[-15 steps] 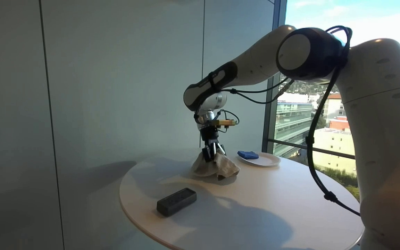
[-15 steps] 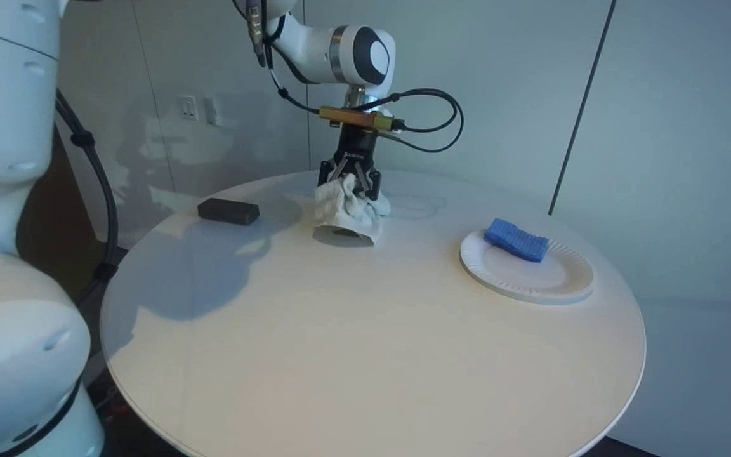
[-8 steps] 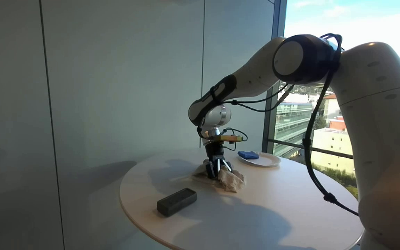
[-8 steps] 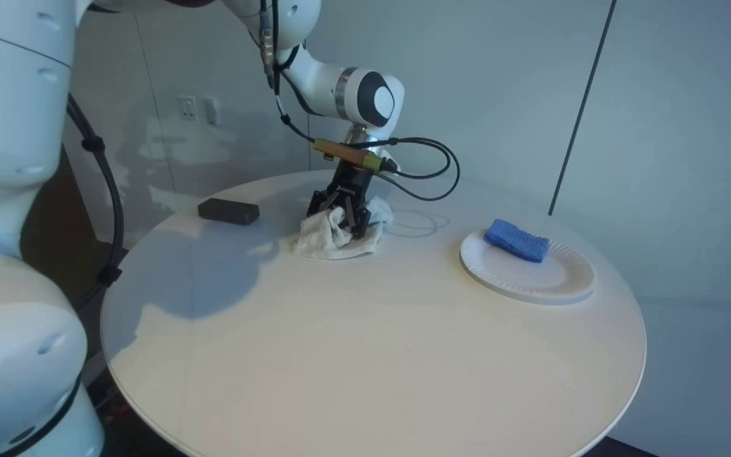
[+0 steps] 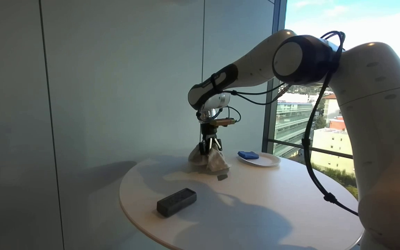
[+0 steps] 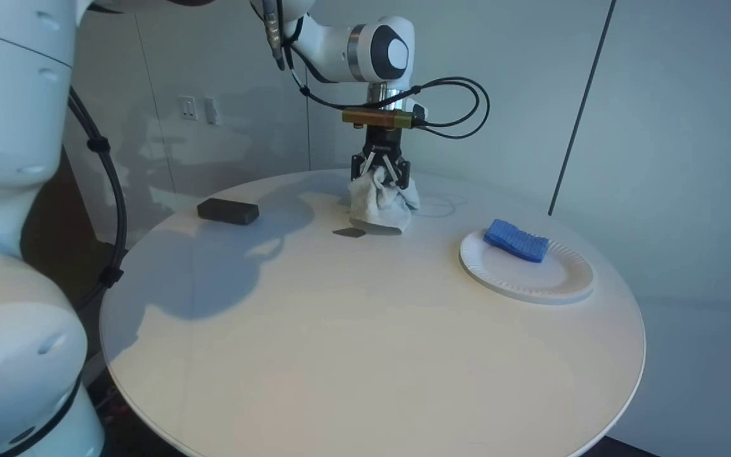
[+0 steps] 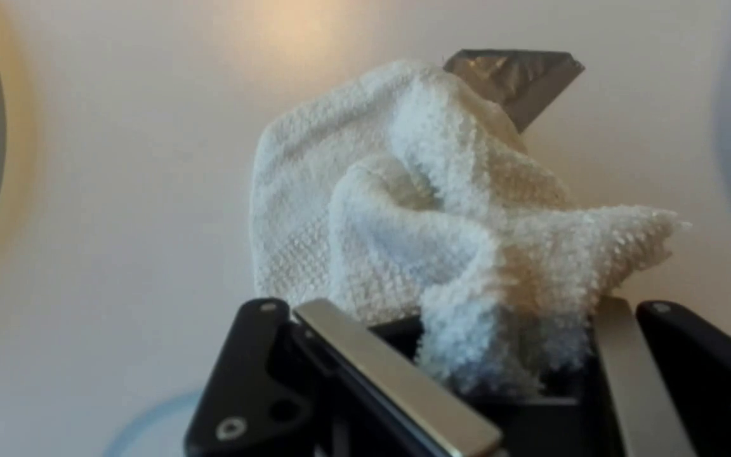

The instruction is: Use the towel to wipe the table.

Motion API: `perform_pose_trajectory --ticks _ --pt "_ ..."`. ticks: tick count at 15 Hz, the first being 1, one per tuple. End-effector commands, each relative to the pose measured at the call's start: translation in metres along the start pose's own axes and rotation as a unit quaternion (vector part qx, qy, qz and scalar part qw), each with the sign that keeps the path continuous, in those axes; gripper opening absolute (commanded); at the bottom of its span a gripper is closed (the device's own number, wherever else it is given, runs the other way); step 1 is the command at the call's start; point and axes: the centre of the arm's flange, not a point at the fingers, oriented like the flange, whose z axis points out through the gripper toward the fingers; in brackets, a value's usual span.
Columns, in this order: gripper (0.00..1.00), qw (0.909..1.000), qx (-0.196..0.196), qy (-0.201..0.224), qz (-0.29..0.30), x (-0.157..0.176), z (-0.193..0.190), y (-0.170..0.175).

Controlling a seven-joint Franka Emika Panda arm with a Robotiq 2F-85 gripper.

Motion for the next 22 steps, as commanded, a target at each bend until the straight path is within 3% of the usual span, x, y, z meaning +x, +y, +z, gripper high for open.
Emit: perform_pose_trajectory --ticks 1,5,7,12,19,22 --pt "0.0 0.9954 0.078 0.043 -0.034 0.021 0.015 -0.004" --pt "0.0 0.9973 0.063 0.026 -0.026 0.039 0.066 0.005" --pt "0.0 0.9971 0.073 0.015 -0.016 0.035 0.09 0.005" --pt "0.0 0.9922 0.117 -0.015 0.041 -0.022 0.123 -0.024" --pt "0.0 0.9754 0.173 -0.054 0.125 -0.09 0.126 -0.073" --pt "0.0 0.9696 0.173 -0.06 0.162 -0.116 0.13 -0.084"
